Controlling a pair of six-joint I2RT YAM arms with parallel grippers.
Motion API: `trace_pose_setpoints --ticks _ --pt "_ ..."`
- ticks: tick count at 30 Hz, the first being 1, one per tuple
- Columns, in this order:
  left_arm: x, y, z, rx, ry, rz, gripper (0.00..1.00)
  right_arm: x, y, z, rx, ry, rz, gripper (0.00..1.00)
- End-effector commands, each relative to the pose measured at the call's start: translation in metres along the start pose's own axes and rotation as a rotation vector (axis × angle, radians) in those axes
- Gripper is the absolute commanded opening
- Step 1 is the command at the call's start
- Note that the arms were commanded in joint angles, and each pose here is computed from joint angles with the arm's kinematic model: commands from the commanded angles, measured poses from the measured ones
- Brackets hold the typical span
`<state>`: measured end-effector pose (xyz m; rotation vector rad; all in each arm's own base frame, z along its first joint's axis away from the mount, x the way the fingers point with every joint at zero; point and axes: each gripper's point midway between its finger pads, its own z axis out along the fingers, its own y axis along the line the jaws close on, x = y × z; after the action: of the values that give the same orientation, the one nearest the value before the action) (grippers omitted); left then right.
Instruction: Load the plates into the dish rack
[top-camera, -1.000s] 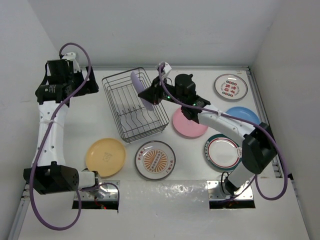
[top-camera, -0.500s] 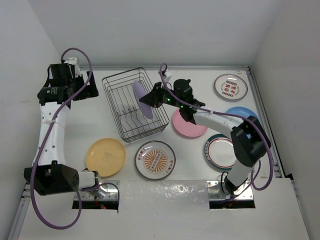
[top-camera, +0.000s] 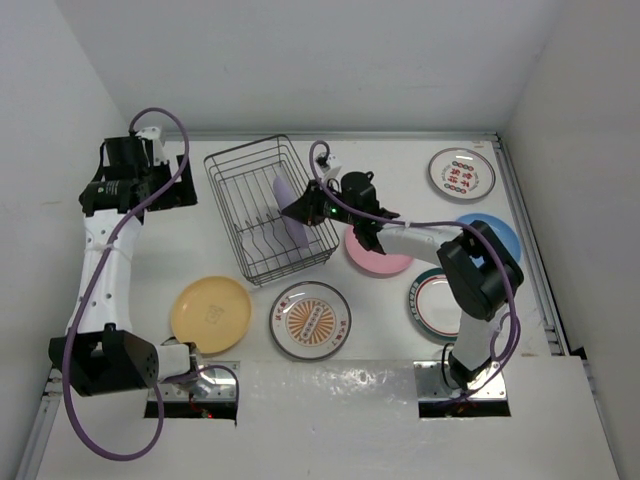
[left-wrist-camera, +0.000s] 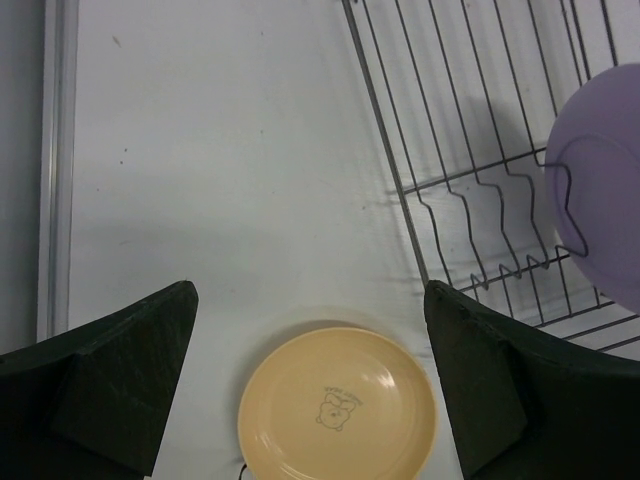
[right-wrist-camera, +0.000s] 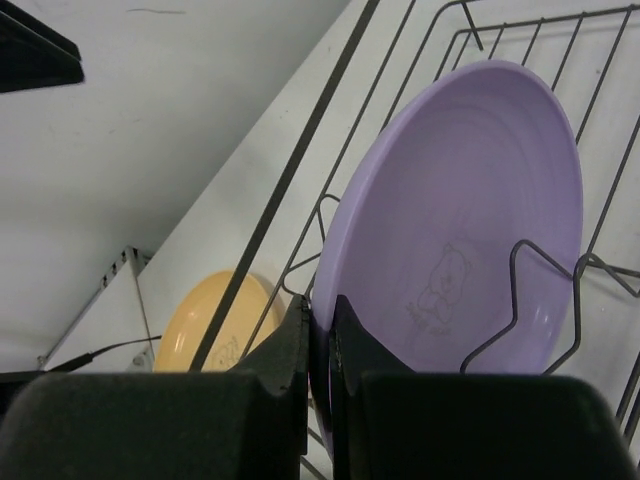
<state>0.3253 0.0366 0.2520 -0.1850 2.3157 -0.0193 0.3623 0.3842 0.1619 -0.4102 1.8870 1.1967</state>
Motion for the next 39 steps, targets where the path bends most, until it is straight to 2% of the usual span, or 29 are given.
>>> trace_pose_setpoints --ticks 1,2,4,5,8,9,10,12,15,16,17,21,24,26,28,30,31,32,33,35,37,39 --pt "-0.002 0.006 -0.006 -0.015 -0.031 0.022 0.93 -0.02 0.014 0.005 -0.071 -0.056 -0.024 0.0" --pt "-0.002 0.006 -0.006 -0.013 -0.033 0.024 0.93 -0.018 0.014 0.004 -0.071 -0.048 -0.024 0.0" --pt "-0.005 0.006 -0.007 -0.012 -0.04 0.029 0.93 -0.018 0.014 0.002 -0.066 -0.04 -0.037 0.1" --pt "-0.005 0.005 -0.008 -0.009 -0.043 0.03 0.93 -0.016 0.012 0.001 -0.054 -0.024 -0.038 0.23" --pt "-0.007 0.004 -0.007 -0.002 -0.048 0.03 0.93 -0.019 0.013 -0.004 -0.029 -0.001 -0.07 0.41" --pt "-0.008 0.003 -0.008 0.004 -0.049 0.029 0.93 -0.023 0.012 -0.006 -0.013 -0.008 -0.092 0.55" --pt "-0.009 0.002 -0.009 0.008 -0.051 0.03 0.93 -0.024 0.009 -0.008 0.006 -0.001 -0.094 0.59" --pt "-0.01 -0.001 -0.01 0.022 -0.053 0.036 0.93 -0.041 0.01 -0.016 0.034 -0.034 -0.137 0.68" --pt "-0.015 -0.003 -0.014 0.032 -0.064 0.046 0.93 -0.061 0.006 -0.031 0.122 -0.037 -0.235 0.73" --pt "-0.015 -0.003 -0.013 0.032 -0.064 0.049 0.93 -0.056 0.001 -0.038 0.162 0.005 -0.254 0.78" --pt "-0.016 -0.003 -0.013 0.032 -0.064 0.049 0.93 -0.074 0.008 -0.046 0.176 -0.013 -0.327 0.8" --pt "-0.018 -0.004 -0.011 0.041 -0.067 0.049 0.93 -0.1 0.007 -0.069 0.281 -0.024 -0.443 0.89" --pt "-0.024 -0.006 -0.011 0.054 -0.081 0.046 0.93 -0.113 0.015 -0.086 0.316 -0.003 -0.5 0.9" --pt "-0.027 -0.007 -0.011 0.054 -0.088 0.047 0.93 -0.099 -0.002 -0.114 0.443 0.088 -0.495 0.9" --pt "-0.03 -0.006 -0.011 0.048 -0.096 0.051 0.93 -0.079 -0.029 -0.169 0.669 0.191 -0.486 0.9" --pt "-0.032 -0.006 -0.011 0.047 -0.107 0.047 0.93 -0.024 -0.059 -0.23 0.859 0.376 -0.458 0.88" --pt "-0.032 -0.006 -0.01 0.049 -0.106 0.038 0.93 -0.004 -0.069 -0.252 0.94 0.422 -0.423 0.86" --pt "-0.034 -0.007 -0.009 0.053 -0.114 0.036 0.93 0.033 -0.084 -0.279 1.042 0.496 -0.356 0.8" --pt "-0.036 -0.008 -0.008 0.062 -0.121 0.033 0.93 0.074 -0.085 -0.297 1.034 0.598 -0.312 0.72" --pt "-0.035 -0.008 -0.004 0.061 -0.123 0.037 0.93 0.103 -0.078 -0.298 0.993 0.65 -0.34 0.71" --pt "-0.035 -0.004 -0.001 0.04 -0.123 0.042 0.93 0.125 -0.064 -0.29 0.95 0.678 -0.459 0.71" --pt "-0.036 -0.004 -0.001 0.039 -0.127 0.047 0.93 0.128 -0.065 -0.297 1.025 0.676 -0.49 0.72"
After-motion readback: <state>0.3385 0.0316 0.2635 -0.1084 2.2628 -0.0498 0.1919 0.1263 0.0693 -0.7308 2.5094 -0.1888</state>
